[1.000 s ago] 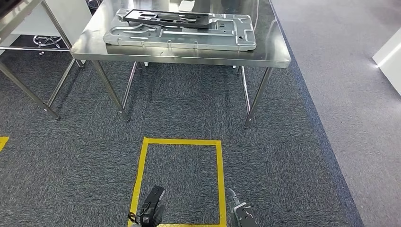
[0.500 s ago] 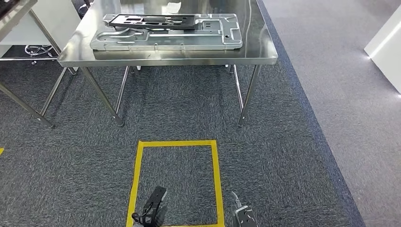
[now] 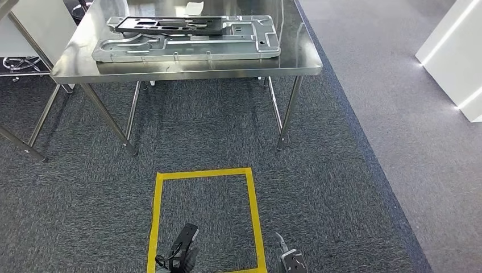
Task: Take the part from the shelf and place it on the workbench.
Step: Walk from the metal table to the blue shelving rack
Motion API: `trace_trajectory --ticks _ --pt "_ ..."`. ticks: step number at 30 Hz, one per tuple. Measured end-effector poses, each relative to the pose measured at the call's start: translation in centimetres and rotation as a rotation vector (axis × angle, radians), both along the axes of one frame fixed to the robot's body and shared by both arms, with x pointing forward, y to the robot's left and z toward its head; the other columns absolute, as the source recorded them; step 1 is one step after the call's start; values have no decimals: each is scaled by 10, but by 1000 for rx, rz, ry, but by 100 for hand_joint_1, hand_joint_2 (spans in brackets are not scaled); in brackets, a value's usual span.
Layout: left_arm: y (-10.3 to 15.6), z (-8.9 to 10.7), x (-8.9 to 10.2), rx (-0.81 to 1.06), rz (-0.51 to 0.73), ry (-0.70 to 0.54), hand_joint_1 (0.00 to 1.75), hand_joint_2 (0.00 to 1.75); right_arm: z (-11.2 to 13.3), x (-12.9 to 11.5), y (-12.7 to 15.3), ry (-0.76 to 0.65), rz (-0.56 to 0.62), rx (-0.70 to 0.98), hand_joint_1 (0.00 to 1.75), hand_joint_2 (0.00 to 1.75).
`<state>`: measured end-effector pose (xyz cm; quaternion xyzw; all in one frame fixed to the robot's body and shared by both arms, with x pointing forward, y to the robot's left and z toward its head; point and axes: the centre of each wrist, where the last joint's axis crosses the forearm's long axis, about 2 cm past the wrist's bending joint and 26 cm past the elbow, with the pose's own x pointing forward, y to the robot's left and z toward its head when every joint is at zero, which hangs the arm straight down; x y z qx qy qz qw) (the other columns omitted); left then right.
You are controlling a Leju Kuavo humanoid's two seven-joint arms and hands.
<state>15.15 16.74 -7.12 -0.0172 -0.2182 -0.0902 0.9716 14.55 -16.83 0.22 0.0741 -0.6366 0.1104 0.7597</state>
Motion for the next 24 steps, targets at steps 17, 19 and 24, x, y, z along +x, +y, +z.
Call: trace_trajectory --ticks 17,19,24 --pt "2 0 2 -8 7 10 0 0 1 2 2 -8 13 1 0 0" --pt "3 -1 0 -5 8 15 0 0 0 2 3 -6 16 1 0 0" --pt "5 -1 1 -2 8 14 0 0 0 1 3 -2 19 1 0 0"
